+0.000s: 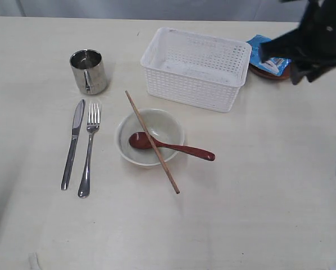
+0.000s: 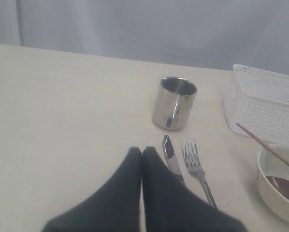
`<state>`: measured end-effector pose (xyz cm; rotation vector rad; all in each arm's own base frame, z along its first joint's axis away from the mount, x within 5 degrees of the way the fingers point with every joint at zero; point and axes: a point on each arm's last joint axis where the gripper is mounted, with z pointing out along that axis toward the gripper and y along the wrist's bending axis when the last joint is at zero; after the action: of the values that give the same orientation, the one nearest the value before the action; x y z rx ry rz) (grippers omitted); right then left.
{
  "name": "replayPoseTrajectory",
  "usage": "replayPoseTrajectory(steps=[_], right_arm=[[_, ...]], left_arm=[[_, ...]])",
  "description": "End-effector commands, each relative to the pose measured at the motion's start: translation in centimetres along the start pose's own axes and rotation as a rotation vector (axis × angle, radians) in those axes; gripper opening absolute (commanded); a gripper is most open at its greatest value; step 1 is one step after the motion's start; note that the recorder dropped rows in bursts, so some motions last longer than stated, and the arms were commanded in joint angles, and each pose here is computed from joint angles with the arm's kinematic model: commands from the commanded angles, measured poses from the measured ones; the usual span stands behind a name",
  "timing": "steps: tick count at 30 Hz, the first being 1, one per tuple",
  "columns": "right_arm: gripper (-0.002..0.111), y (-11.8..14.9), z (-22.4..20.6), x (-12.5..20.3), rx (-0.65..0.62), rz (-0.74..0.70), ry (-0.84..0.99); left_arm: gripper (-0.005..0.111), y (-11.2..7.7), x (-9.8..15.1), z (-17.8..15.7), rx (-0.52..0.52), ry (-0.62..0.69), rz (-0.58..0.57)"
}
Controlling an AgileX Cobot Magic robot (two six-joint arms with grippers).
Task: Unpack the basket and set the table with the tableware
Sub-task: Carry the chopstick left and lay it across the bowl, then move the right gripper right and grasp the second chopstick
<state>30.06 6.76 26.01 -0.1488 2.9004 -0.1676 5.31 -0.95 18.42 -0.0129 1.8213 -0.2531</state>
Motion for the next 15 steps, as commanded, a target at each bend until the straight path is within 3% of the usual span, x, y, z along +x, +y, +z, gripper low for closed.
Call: replayPoseTrajectory(steps=[1, 3, 6, 15], right_arm=[[0.025, -6.4, 4.3, 1.8, 0.032, 0.252, -0.004], [0.025, -9.2, 6.1, 3.1, -0.005, 0.414, -0.009], [0.025, -11.2, 7.5, 3.8, -0.008, 0.510, 0.018], [0.025, -12.4, 11.9, 3.9, -0.007, 0.540, 0.084]], left_arm=[[0.000, 0.0, 0.0, 0.0, 0.002, -0.012, -0.003], [0.000, 0.0, 0.0, 0.0, 0.002, -0.012, -0.003], [0.000, 0.0, 0.0, 0.0, 0.002, -0.012, -0.003], [0.000, 0.0, 0.0, 0.0, 0.002, -0.012, -0.003]])
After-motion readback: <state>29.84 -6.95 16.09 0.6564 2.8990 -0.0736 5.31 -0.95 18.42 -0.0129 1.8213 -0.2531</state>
